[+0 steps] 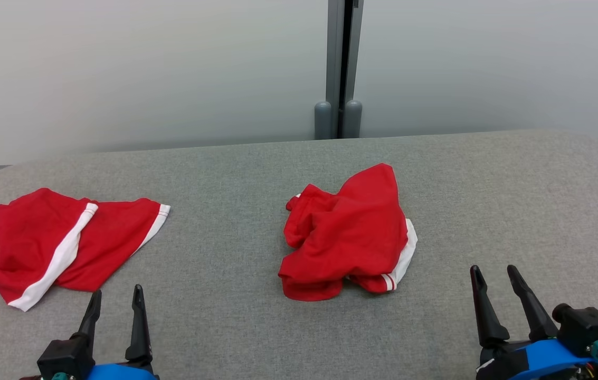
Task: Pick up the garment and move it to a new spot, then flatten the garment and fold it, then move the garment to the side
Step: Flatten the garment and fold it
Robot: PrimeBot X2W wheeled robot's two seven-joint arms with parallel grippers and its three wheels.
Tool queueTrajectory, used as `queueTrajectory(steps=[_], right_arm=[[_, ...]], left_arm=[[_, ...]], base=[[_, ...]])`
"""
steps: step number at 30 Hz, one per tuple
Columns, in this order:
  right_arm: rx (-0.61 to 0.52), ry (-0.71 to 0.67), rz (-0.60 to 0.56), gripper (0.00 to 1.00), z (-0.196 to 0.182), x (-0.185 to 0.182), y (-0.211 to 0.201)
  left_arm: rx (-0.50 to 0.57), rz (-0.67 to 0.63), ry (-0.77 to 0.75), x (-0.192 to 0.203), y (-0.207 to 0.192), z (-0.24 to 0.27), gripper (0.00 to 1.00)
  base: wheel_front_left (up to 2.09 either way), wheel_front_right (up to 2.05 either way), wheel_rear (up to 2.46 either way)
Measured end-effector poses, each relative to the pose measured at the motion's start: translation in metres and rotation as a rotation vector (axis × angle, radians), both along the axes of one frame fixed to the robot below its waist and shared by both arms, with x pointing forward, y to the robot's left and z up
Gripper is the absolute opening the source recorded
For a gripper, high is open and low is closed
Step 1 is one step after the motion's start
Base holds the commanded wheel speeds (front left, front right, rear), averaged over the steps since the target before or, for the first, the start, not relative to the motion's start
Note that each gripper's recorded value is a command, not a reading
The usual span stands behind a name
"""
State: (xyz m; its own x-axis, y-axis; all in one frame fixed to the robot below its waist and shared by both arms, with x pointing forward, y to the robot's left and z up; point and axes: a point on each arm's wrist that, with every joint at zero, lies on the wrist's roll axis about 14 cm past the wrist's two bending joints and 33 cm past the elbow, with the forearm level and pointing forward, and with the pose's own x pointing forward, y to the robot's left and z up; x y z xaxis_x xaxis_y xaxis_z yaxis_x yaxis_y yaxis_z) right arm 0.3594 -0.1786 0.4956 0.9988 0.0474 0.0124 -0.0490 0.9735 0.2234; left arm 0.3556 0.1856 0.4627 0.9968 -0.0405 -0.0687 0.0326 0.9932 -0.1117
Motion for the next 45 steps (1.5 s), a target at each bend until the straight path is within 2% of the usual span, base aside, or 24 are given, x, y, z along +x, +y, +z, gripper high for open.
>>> queueTrajectory(steps=[16, 20, 25, 30, 33, 39, 45], right_arm=[[-0.009, 0.020, 0.025, 1.00, -0.003, 0.007, 0.007], [-0.037, 0.009, 0.080, 1.00, 0.006, 0.020, 0.023], [-0.103, 0.004, 0.229, 1.00, 0.032, 0.051, 0.070], [-0.210, 0.075, 0.425, 1.00, 0.042, 0.079, 0.131], [-0.319, 0.180, 0.498, 1.00, 0.029, 0.094, 0.153], [-0.577, 0.433, 0.550, 1.00, -0.016, 0.115, 0.163], [-0.741, 0.619, 0.569, 1.00, -0.061, 0.114, 0.156]], left_arm=[[-0.004, -0.001, 0.025, -0.001, 0.003, -0.008, 1.00], [-0.005, 0.004, 0.031, 0.000, 0.005, -0.010, 1.00], [-0.013, 0.009, 0.033, 0.003, 0.006, -0.011, 1.00], [-0.011, 0.008, 0.032, 0.010, 0.007, -0.011, 1.00], [-0.011, 0.006, 0.029, 0.015, 0.006, -0.010, 1.00], [-0.024, 0.018, 0.036, 0.018, 0.007, -0.013, 1.00], [-0.033, 0.042, 0.060, 0.012, 0.012, -0.020, 1.00]], base=[[0.00, 0.00, 0.00], [0.00, 0.00, 0.00], [0.00, 0.00, 0.00], [0.00, 0.00, 0.00], [0.00, 0.00, 0.00], [0.00, 0.00, 0.00], [0.00, 0.00, 0.00]])
